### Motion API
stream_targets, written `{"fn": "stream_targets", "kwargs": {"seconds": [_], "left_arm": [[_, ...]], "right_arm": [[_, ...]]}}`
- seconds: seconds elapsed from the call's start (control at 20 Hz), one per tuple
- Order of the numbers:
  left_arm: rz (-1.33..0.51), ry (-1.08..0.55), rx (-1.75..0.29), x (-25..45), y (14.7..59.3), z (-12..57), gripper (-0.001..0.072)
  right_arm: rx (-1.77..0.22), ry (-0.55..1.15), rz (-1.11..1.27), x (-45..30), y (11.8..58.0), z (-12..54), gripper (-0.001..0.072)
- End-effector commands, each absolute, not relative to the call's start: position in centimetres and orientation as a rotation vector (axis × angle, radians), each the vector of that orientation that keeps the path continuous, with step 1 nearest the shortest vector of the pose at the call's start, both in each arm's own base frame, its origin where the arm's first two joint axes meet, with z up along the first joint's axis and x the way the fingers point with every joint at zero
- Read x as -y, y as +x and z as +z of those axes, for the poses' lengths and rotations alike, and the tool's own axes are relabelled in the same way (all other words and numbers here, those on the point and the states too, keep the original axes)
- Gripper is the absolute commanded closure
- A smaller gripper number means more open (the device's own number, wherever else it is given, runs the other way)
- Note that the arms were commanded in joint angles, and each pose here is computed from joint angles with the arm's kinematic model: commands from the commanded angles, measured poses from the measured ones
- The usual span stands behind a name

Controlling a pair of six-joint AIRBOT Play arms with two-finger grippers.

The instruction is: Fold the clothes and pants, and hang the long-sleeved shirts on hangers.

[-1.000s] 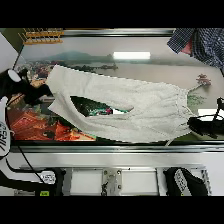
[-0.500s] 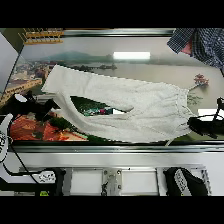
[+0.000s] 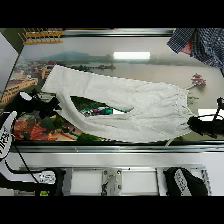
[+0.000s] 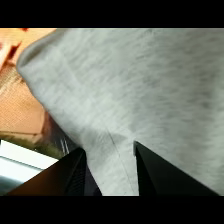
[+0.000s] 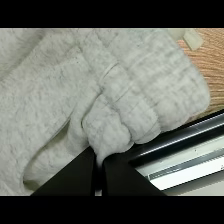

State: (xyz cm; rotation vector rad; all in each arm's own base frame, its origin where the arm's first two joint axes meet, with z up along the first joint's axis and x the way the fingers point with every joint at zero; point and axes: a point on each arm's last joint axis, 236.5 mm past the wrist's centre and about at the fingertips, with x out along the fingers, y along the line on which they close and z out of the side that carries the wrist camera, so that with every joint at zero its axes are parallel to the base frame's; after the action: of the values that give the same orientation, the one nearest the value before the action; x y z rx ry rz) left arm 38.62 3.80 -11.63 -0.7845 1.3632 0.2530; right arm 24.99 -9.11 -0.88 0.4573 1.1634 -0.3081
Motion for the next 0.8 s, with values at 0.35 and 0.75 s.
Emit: {"fn": "stream_targets", "kwargs": {"seconds": [0.35,0.75], "left_arm": [[0.206,-0.753,-1.166,-6.8,45.3,-3.7,0.0698],[0.116,-0.456,-0.58,-10.9,52.5,26.5,0.0698]], "right_arm": [[-1.123,0.479,-0.334,11.0,28.7,1.6,0.0669],[-0.749,0.351,-0.237,12.0,41.6,21.0,0.0669]]}}
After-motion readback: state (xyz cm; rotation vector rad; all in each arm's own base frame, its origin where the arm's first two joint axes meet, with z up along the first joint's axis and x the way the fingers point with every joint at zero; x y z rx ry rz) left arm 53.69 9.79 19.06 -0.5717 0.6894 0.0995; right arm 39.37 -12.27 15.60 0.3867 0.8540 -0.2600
